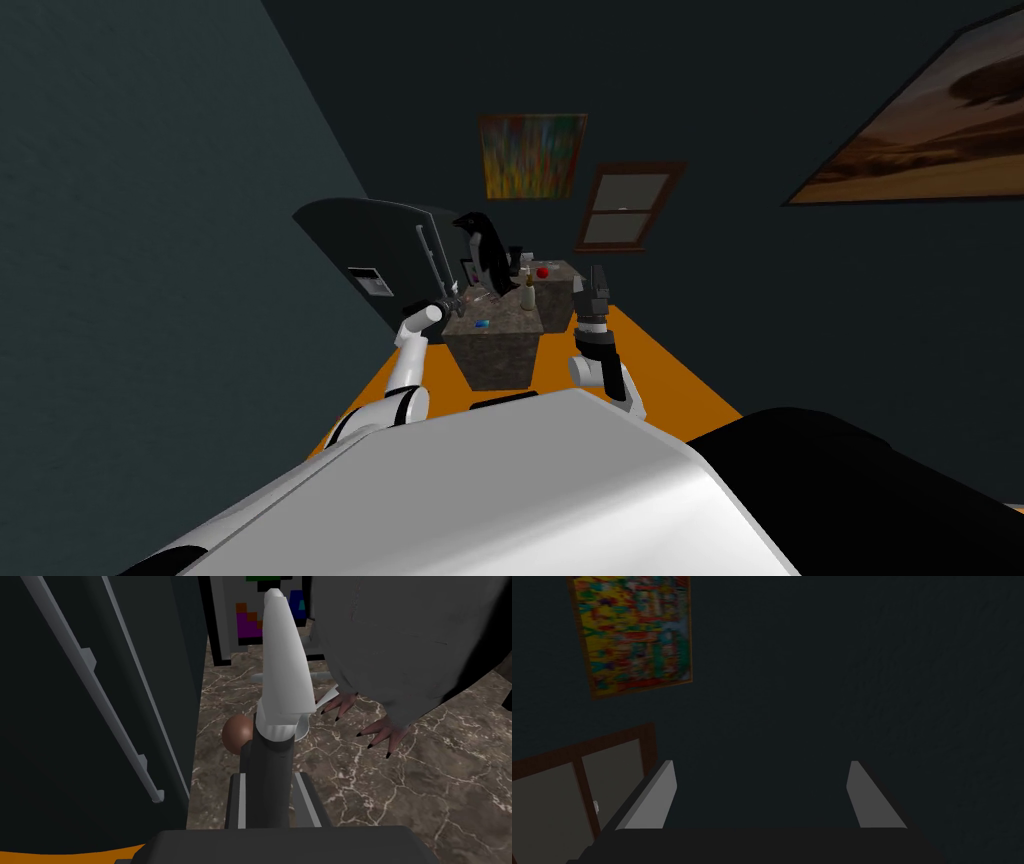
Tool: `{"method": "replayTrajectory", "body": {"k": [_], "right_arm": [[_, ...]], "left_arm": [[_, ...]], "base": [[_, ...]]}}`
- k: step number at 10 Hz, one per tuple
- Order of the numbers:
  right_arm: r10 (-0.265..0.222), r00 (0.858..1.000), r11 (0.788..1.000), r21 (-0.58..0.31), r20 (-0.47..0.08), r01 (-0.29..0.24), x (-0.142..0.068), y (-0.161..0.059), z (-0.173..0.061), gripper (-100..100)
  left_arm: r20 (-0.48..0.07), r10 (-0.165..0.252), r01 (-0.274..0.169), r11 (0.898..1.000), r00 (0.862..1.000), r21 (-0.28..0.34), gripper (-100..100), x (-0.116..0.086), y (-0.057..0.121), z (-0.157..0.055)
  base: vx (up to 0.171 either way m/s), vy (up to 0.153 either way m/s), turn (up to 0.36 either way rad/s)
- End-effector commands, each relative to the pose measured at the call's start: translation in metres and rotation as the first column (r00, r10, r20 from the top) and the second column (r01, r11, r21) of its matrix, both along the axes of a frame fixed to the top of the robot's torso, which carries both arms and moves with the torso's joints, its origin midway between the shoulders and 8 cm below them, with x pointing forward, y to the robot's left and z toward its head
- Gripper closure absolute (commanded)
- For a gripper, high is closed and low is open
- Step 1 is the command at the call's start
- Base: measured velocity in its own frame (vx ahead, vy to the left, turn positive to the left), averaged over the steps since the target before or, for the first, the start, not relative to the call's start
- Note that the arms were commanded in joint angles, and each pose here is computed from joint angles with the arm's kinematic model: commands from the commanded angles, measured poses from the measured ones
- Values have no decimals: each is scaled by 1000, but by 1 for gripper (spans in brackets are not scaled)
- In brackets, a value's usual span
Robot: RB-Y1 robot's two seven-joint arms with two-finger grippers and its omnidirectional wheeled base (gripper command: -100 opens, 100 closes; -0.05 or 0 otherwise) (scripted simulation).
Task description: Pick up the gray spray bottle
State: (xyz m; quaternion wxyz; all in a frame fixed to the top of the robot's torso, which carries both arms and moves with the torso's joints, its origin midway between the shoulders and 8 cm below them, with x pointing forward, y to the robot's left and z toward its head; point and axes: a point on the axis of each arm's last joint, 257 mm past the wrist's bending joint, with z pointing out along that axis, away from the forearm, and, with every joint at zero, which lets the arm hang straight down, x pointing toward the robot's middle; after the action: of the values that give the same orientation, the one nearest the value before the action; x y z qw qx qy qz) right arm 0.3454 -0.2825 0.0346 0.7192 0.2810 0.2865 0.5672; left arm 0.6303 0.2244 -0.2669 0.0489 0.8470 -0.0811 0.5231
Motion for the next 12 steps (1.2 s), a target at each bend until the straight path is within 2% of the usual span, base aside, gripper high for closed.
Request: {"method": "replayTrajectory", "body": {"k": [1, 2, 3, 4, 5, 7, 8, 10, 11, 12], "right_arm": [[0, 1000, 1000, 0, 0, 0, 0, 0, 0, 0], [0, 1000, 1000, 0, 0, 0, 0, 0, 0, 0], [0, 1000, 1000, 0, 0, 0, 0, 0, 0, 0], [0, 1000, 1000, 0, 0, 0, 0, 0, 0, 0], [0, 1000, 1000, 0, 0, 0, 0, 0, 0, 0], [0, 1000, 1000, 0, 0, 0, 0, 0, 0, 0], [0, 1000, 1000, 0, 0, 0, 0, 0, 0, 0], [0, 1000, 1000, 0, 0, 0, 0, 0, 0, 0], [0, 1000, 1000, 0, 0, 0, 0, 0, 0, 0], [0, 1000, 1000, 0, 0, 0, 0, 0, 0, 0]], "left_arm": [[-55, -1, 0, 1000, 999, -12, 100, -19, -4, -19], [-54, 7, -8, 1000, 999, -8, 100, -24, 2, -21], [-30, 18, -18, 1000, 999, -1, 100, -27, 9, -13], [10, 19, -19, 1000, 1000, 4, 100, -23, 10, 6], [-66, 19, -20, 1000, 998, -12, 100, -45, 7, -20], [-49, 39, -39, 999, 998, -1, 100, -56, 19, -17], [-17, 40, -40, 999, 999, 3, 100, -53, 20, -2], [20, 41, -41, 999, 999, 8, 100, -50, 20, 16], [-51, 50, -50, 999, 997, -7, 100, -71, 19, -10], [-57, 55, -56, 998, 997, -2, 100, -79, 24, -12]], "base": [[59, 8, -125], [69, 10, -70], [32, -1, 0], [5, -5, 15], [52, 10, -97], [54, 5, -50], [11, -8, 21], [-3, 0, -3], [54, 4, -123], [74, 8, -78]]}}
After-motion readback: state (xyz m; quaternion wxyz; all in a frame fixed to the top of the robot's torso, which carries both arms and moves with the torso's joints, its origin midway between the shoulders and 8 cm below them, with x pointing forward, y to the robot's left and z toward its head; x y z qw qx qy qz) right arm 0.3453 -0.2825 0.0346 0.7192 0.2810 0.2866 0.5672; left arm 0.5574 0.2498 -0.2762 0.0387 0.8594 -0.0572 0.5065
